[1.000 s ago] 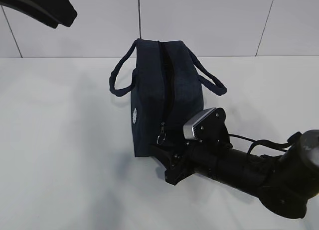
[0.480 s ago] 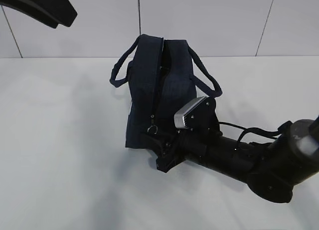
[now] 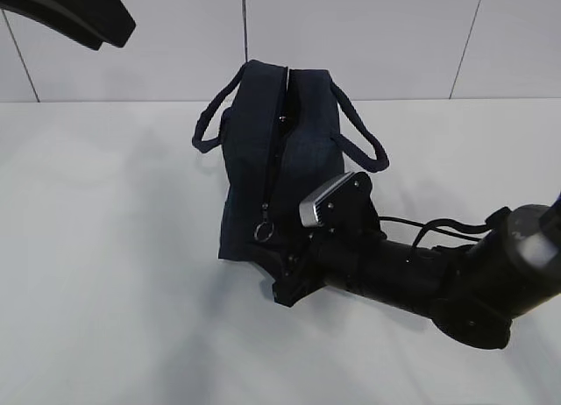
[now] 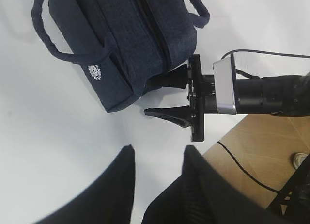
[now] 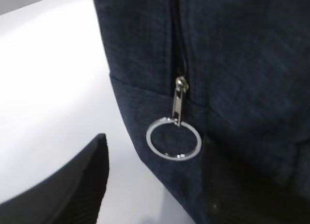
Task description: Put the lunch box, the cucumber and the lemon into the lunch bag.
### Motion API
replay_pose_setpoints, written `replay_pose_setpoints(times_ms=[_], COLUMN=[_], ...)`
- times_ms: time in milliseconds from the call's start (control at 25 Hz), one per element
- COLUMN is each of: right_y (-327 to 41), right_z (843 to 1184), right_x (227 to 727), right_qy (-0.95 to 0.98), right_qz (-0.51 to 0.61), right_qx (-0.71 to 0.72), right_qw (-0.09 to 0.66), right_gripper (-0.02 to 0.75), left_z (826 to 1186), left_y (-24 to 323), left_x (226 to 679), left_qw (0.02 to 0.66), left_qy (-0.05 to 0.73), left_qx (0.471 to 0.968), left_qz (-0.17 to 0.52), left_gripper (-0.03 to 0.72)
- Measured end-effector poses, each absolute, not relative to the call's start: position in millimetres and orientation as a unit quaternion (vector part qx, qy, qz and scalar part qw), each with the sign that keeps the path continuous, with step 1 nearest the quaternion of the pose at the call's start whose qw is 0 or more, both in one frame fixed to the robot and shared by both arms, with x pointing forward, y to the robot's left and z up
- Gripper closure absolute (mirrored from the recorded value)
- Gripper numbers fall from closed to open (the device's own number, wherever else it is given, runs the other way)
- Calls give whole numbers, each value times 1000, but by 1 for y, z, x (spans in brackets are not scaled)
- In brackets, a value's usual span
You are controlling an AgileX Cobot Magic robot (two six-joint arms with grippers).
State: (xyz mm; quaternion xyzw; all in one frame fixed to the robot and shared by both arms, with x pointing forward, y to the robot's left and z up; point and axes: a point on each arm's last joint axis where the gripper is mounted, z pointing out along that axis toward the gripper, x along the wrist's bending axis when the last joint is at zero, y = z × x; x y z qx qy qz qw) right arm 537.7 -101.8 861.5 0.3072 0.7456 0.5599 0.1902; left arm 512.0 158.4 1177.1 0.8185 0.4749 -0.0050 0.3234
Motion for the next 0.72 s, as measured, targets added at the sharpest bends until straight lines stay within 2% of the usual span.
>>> replay_pose_setpoints(times_ms=[520, 720], right_y=[-91, -93], right_z=[864, 865], right_x=[531, 534], right_qy=[761, 749], right_qz=[579, 581], right_qx=[259, 286], right_qw=[135, 139], right_gripper=[281, 282], left_z=[1170, 1170], left_y=[156, 156], left_x=[518, 518], left_qw=[315, 314], left_qy=[478, 479], left_qx=[820, 820], left_qz=[-12, -12], left_gripper=[452, 452])
